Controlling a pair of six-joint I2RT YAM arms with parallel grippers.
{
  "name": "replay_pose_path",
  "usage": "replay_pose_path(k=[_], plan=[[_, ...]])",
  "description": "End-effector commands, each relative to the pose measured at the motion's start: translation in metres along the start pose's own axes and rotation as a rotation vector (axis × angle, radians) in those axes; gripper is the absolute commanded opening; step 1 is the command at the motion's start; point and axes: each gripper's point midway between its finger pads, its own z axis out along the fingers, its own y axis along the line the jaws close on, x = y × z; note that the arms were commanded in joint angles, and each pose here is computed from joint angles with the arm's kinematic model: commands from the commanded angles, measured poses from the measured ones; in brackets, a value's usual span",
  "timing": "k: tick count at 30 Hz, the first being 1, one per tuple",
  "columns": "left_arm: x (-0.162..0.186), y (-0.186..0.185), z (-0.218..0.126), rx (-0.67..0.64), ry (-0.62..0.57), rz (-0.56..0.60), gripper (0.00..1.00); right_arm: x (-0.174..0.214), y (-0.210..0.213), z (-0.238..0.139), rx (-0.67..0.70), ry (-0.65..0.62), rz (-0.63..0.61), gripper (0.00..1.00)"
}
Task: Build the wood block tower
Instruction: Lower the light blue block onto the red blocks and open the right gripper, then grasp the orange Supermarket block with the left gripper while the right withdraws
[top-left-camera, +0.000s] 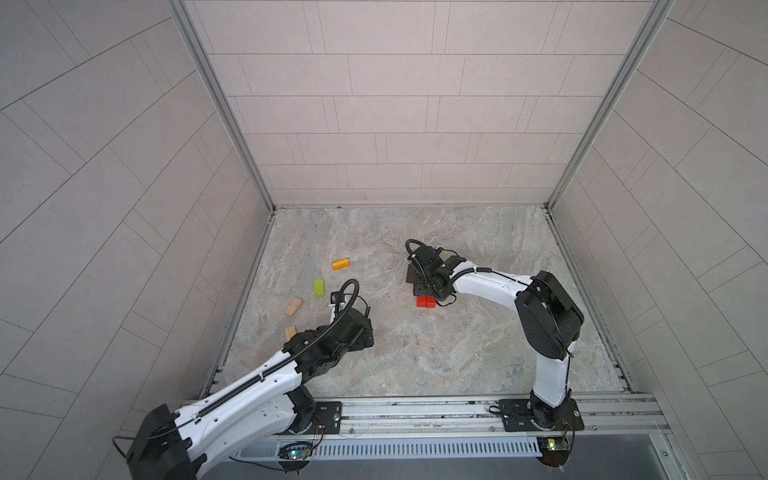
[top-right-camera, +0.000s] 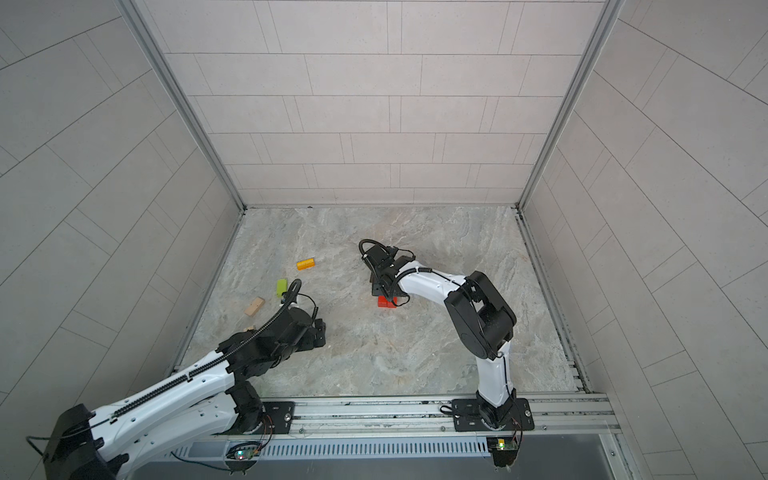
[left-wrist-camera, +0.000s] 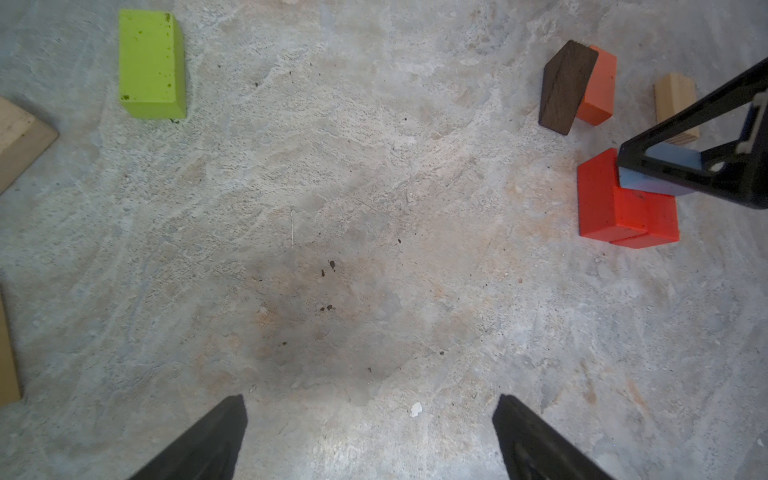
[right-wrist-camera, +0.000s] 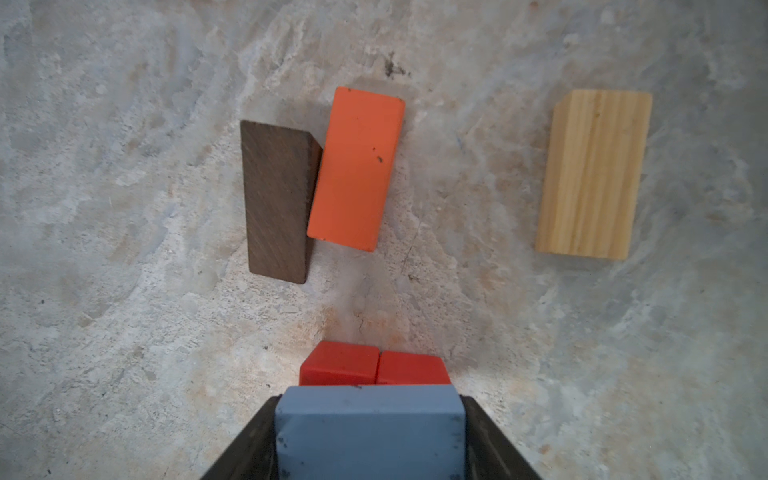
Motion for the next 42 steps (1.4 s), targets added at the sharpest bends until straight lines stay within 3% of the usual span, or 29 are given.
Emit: replay_pose_path(k=[1, 7, 15, 19, 22, 25, 26, 30, 37, 42], plan=[[-0.001, 0.003, -0.002, -0.016, -0.001, 0.006, 1.0, -0.002, 0.0, -0.003, 0.02, -0.005, 0.005, 0.71], [-0.009, 0.0, -0.008, -0.023, -0.003, 0.016, 1.0, -0.009, 0.002, -0.018, -0.001, -0.032, -0.004, 0.79], [-0.032, 0.002, -0.025, -0.05, 0.007, -0.023, 0.99, -0.022, -0.007, -0.056, -0.054, -0.088, -0.027, 0.8], [-0.047, 0.01, -0.023, -0.037, 0.052, -0.106, 0.86, -0.024, -0.012, -0.075, -0.111, -0.117, -0.064, 0.8], [-0.063, 0.019, -0.021, -0.074, 0.078, -0.118, 0.68, -0.021, -0.012, -0.088, -0.152, -0.135, -0.132, 0.8], [-0.081, 0.027, -0.016, -0.131, 0.086, -0.138, 0.62, -0.013, -0.014, -0.093, -0.192, -0.157, -0.165, 0.81], [-0.086, 0.029, -0.012, -0.155, 0.094, -0.142, 0.63, -0.01, -0.015, -0.093, -0.207, -0.163, -0.17, 0.82], [-0.113, 0.034, 0.004, -0.238, 0.103, -0.114, 0.83, 0.002, -0.013, -0.097, -0.294, -0.188, -0.176, 0.84], [-0.154, 0.032, 0.044, -0.328, 0.155, -0.022, 0.92, 0.012, -0.018, -0.109, -0.397, -0.293, -0.164, 0.99], [-0.169, 0.05, 0.079, -0.382, 0.242, -0.005, 0.94, 0.005, -0.027, -0.131, -0.49, -0.49, -0.082, 0.99]])
